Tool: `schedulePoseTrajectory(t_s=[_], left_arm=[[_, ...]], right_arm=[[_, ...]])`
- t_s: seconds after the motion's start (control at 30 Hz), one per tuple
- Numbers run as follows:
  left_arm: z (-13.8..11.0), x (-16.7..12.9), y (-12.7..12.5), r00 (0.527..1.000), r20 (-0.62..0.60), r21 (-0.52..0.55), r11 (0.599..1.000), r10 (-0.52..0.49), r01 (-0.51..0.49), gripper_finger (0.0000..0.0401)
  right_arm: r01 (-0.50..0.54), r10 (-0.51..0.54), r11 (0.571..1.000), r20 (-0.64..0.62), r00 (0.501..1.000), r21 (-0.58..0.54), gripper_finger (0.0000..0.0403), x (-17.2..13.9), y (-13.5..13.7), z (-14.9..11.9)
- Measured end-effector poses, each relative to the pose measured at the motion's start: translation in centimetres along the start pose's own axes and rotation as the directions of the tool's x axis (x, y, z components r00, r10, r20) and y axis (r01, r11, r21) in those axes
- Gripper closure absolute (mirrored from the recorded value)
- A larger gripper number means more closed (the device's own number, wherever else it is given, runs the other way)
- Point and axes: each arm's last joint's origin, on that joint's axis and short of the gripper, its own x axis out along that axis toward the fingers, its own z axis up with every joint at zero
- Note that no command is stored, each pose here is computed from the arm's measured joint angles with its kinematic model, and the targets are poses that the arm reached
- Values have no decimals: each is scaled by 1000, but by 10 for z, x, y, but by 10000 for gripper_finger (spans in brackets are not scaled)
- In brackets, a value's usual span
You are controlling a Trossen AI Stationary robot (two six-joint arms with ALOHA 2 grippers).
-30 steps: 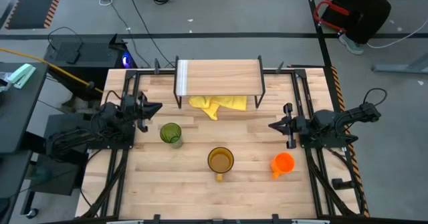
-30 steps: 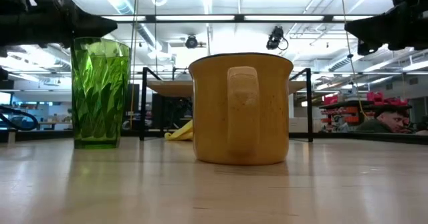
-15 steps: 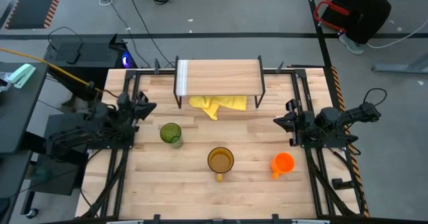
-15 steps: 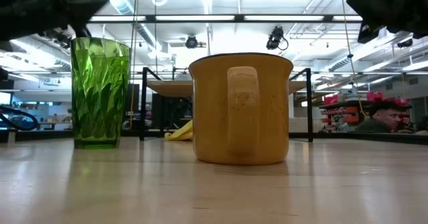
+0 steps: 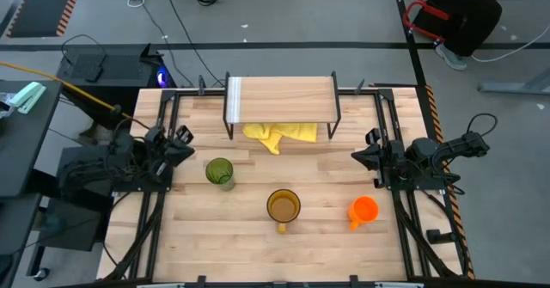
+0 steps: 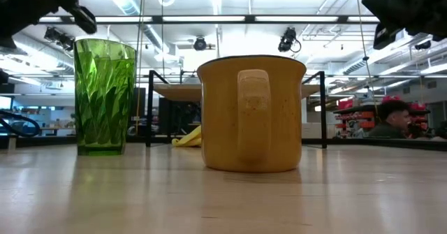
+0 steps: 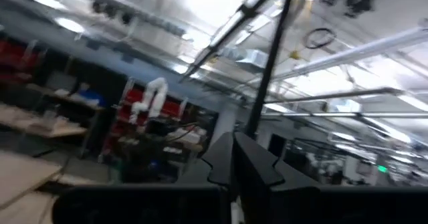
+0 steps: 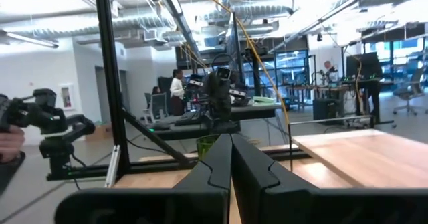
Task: Stack small to large cups/mugs on shelf
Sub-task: Put the green cup on the shelf
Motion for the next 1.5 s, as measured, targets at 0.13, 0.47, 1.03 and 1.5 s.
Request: schedulePoseTrajectory(t_s=[0.13,0.47,1.03,1.5], left_arm=[[3,3,-8,996,44,65,995,-76,73,385],[13,29,-22,989,-36,98,985,-140,143,384],[10,135,-47,902,-430,157,980,-43,122,388],[49,136,-52,421,-604,421,720,677,-552,388]], right_arm=[[-4,4,999,-1,1000,37,389,0,0,0],[-7,8,996,-2,1000,84,389,0,0,0],[-15,17,995,-12,1000,95,389,0,1,-1],[-29,37,995,-76,996,96,389,0,1,-7]])
